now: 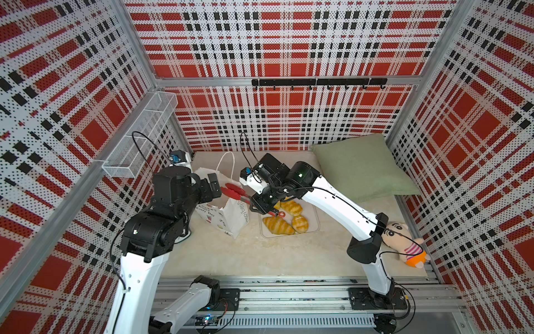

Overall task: Pack bread into a paper bag
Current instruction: Place the fake bread in the paper bag, then pick up the fake bread from the plate.

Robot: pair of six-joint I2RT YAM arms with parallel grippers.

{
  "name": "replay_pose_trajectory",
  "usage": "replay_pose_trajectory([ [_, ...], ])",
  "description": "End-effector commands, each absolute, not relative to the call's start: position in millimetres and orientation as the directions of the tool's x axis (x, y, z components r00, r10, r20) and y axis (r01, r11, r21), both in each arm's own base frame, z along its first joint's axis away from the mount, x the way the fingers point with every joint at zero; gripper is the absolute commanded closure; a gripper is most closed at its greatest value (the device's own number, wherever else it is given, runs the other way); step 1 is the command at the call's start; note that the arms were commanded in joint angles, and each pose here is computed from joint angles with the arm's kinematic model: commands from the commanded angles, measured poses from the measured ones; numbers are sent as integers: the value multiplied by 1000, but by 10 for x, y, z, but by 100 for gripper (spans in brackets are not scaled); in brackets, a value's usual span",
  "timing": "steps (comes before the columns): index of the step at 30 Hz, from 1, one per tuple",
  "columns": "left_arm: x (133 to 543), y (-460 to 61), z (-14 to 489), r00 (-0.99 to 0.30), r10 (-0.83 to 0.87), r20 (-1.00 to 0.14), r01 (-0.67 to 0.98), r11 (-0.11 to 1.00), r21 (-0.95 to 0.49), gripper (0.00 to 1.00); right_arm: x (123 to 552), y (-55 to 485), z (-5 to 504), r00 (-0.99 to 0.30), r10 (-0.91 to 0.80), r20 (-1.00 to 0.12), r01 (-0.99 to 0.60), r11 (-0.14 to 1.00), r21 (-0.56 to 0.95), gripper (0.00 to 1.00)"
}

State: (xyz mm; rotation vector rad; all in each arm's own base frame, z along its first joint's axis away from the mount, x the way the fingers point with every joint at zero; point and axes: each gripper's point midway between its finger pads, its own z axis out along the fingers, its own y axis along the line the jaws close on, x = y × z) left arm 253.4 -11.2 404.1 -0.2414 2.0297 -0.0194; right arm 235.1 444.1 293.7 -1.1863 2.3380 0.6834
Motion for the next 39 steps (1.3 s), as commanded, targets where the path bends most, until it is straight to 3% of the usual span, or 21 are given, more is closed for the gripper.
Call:
replay_pose_trajectory([
  [1,2496,-90,4081,-446,-180,-877,-169,979,-115,1,2347,4325,3499,-501,-518,-693,-832,510,220,61],
  [13,2396,-351,3928,-531,-53,-846,-30,999,-43,1,2611,3222,3152,-595,-529,-606,-711,698,89,57],
  [21,2404,-477,3928,-538,-16,-843,25,999,-34,1,2570,2902,2192,-691,-622,-369,-682,730,47,56],
  [22,2421,-509,3905,-546,-11,-838,36,999,-36,1,2716,2678,2104,-620,-714,-325,-724,681,-113,51],
  [23,2428,-553,3883,-553,-3,-833,55,998,-40,1,2766,2648,2047,-623,-716,-315,-722,682,-121,50],
  [34,2405,-829,3734,-578,47,-814,184,980,-75,1,2900,2126,1710,-758,-599,-258,-605,794,-61,49],
  [39,2454,-980,3623,-596,94,-797,242,968,-66,1,2822,2085,1584,-749,-626,-216,-632,773,-51,48],
])
